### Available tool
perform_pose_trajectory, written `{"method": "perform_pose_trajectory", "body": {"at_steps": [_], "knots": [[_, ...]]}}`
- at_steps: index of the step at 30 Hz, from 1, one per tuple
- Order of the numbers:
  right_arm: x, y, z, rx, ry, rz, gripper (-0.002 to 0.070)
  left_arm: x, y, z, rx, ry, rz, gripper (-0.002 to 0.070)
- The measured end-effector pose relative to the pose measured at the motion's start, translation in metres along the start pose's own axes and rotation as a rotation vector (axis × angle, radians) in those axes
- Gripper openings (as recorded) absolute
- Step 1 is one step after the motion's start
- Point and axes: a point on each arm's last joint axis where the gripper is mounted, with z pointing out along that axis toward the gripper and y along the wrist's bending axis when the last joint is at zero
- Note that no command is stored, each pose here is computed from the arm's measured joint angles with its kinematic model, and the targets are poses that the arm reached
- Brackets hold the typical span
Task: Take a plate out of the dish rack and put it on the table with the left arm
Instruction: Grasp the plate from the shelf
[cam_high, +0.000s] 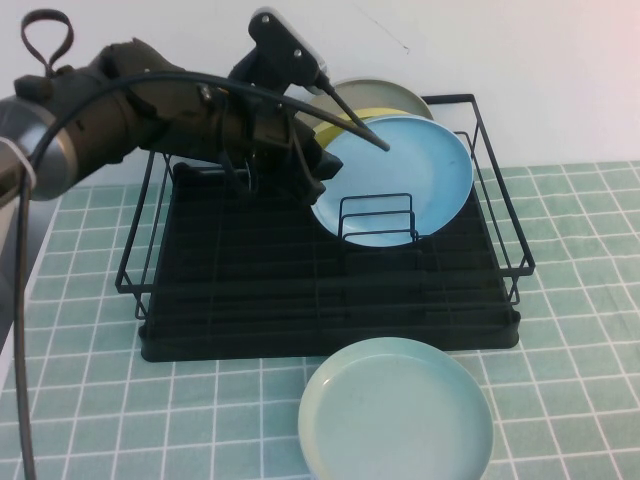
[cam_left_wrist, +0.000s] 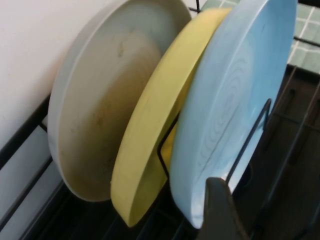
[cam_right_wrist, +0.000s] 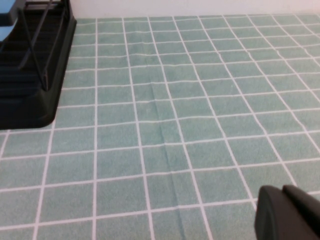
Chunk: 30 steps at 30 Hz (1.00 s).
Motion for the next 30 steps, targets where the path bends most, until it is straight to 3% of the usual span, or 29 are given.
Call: {"method": "perform_pose_trajectory", "body": {"at_steps": [18,30], "knots": [[0.000,0.000,0.000,0.000,0.000,0.000,-0.0002,0.020,0.012,0.037,-0.076,-0.025,-0.060,0.0393],[0.000,0.000,0.000,0.000,0.000,0.000,-0.0002,0.026,0.015,0.054,-0.078,-0.097,-0.116,0.0369]]}}
